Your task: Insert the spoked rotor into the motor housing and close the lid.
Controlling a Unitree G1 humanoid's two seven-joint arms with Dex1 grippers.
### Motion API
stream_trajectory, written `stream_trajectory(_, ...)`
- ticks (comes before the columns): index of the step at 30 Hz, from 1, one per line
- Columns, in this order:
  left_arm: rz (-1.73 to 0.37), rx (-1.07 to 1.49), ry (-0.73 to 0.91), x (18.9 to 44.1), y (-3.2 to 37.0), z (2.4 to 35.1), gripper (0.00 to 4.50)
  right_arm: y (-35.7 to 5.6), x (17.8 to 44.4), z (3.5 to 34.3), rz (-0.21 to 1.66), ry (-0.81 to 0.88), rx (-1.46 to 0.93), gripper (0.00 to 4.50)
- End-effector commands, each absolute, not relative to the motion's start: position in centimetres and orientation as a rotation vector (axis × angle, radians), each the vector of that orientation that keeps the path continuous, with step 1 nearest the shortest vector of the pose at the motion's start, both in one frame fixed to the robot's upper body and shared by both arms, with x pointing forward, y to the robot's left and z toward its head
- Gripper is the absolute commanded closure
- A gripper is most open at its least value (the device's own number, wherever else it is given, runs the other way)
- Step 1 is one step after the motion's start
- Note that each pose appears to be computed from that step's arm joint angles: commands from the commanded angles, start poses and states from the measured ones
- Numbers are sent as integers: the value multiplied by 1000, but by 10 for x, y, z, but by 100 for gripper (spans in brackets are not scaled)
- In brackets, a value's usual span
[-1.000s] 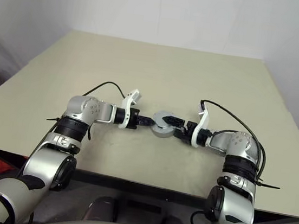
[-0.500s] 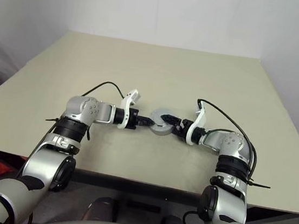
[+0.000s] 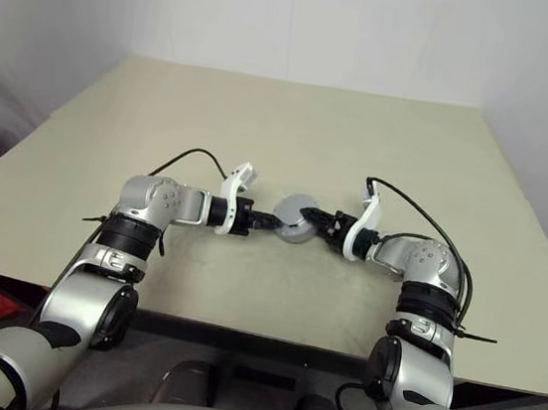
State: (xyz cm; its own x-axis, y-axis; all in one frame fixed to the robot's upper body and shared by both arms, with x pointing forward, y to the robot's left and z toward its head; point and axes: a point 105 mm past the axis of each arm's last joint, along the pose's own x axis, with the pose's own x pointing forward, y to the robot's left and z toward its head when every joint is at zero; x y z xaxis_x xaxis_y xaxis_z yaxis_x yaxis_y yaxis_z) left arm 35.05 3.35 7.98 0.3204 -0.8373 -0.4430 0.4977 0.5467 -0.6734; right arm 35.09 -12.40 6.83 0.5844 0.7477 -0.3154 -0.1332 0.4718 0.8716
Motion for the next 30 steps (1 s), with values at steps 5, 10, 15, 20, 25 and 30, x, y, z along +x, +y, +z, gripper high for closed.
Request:
stream_trajectory(5, -909, -456, 791, 358, 36, 89, 450, -113, 363, 85, 635, 721, 1022, 248)
stream_trajectory(10, -916, -497, 667, 364, 47, 104, 450, -112, 370, 89, 608, 689, 1111, 248)
stream_trajectory(15, -899, -570, 570, 369, 59, 119, 450, -111, 376, 92, 589, 663, 1156, 248)
stream_trajectory(20, -808, -665, 489, 379, 88, 130, 450, -107, 387, 105, 585, 594, 1213, 248)
stream_trajectory(25, -668, -734, 436, 385, 126, 127, 450, -101, 394, 135, 638, 511, 1268, 248)
stream_trajectory(30, -584, -773, 415, 384, 150, 121, 334, -88, 391, 171, 753, 459, 1275, 248)
